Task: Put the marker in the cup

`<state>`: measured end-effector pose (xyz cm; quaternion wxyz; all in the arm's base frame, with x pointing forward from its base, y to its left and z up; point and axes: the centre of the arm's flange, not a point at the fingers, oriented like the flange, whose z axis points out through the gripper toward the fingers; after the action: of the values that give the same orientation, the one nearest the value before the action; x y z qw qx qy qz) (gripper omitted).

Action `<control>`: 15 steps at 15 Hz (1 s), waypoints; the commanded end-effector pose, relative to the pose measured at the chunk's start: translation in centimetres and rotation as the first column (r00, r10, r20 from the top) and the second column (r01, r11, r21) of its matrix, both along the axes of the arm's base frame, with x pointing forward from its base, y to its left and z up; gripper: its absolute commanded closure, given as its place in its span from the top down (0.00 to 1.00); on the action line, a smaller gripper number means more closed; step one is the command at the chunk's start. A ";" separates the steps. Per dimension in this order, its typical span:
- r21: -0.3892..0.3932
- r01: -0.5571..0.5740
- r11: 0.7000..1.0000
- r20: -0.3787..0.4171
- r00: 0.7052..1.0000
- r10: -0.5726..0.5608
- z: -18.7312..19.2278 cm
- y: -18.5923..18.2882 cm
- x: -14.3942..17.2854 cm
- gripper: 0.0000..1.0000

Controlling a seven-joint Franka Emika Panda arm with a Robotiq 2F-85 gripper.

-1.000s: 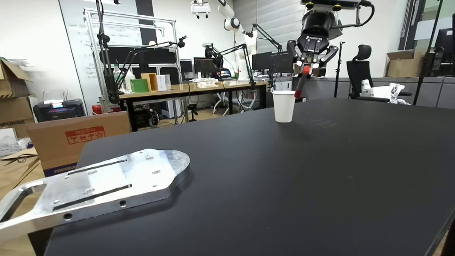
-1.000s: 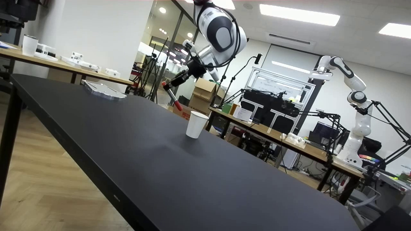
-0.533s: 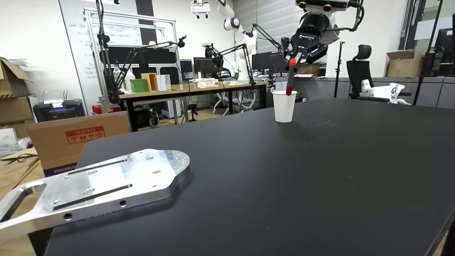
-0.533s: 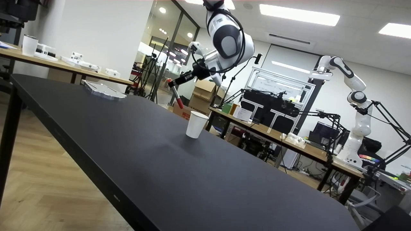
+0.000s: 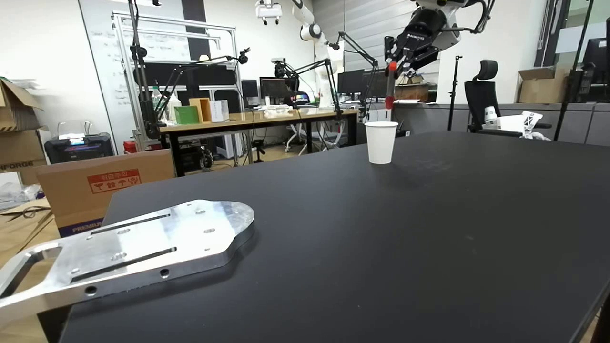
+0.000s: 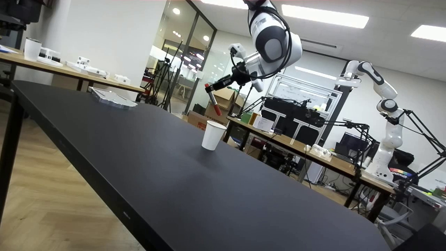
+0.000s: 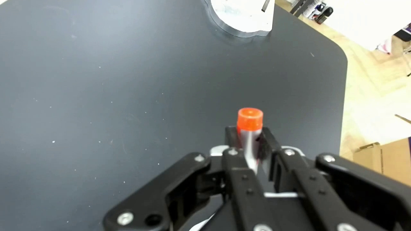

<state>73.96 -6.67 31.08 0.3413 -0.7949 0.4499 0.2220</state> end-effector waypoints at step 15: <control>0.094 0.099 0.991 -0.021 0.995 -0.097 -0.9 -3.1 2.1 0.20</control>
<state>76.07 -9.73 30.20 0.3856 -0.7528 0.4801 0.2328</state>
